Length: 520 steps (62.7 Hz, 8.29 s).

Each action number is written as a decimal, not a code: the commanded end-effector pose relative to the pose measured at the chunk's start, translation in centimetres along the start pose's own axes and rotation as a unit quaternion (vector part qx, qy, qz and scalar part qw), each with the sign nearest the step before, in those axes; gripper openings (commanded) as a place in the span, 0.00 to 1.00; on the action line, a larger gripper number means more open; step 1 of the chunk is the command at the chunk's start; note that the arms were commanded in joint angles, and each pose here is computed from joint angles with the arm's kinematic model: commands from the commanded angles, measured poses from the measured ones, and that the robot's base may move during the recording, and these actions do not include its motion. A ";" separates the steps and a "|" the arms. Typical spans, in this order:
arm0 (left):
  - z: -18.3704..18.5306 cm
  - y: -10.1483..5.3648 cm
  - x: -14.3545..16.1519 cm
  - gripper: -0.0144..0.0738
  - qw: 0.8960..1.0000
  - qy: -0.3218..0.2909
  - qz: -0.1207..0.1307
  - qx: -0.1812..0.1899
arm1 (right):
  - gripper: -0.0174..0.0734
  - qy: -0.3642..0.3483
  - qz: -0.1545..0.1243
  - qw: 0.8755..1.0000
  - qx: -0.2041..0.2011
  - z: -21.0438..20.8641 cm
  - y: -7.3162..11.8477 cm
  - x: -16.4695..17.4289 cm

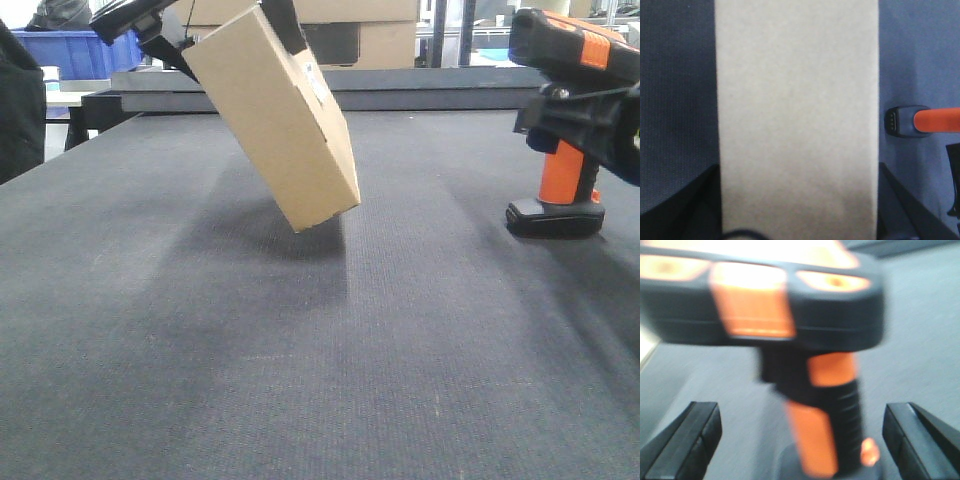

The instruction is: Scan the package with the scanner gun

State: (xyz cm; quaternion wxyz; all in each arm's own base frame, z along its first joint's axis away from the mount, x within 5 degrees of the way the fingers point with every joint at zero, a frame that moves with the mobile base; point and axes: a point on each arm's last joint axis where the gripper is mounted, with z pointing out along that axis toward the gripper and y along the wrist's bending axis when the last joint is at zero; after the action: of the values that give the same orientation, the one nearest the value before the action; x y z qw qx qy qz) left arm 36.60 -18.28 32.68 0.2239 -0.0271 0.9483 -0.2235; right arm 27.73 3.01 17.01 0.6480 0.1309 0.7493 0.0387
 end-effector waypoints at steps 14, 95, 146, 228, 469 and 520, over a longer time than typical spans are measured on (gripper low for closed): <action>-0.9 -0.3 -0.3 0.04 1.000 -0.017 -0.003 0.011 | 0.82 -0.050 0.003 0.999 0.002 1.9 0.4 -0.3; -0.9 -0.4 0.2 0.04 1.000 0.008 -0.013 0.016 | 0.02 -0.136 -0.156 0.977 0.040 2.9 0.9 -2.9; -0.9 -0.4 0.0 0.04 1.000 -0.001 -0.013 0.020 | 0.01 -0.125 -0.004 0.992 0.023 4.6 1.0 -1.5; -0.9 -0.4 0.0 0.04 1.000 -0.002 -0.014 0.019 | 0.79 -0.093 -0.026 0.995 0.006 2.9 0.5 -0.2; -19.9 11.6 15.3 0.04 0.883 -0.437 0.147 -0.084 | 0.01 -0.016 -0.063 0.997 -0.030 -17.5 -2.8 -12.5; -18.8 16.4 25.6 0.04 0.832 -0.536 0.093 -0.107 | 0.01 -0.075 -0.068 0.993 -0.057 -22.8 -3.3 -9.1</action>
State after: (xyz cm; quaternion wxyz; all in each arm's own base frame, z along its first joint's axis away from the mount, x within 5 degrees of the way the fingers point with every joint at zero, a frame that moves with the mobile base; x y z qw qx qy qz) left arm 6.34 0.32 29.91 0.7064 -0.0734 0.7024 -0.0463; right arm 6.04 0.13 28.62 0.7085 0.0413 0.7039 0.0277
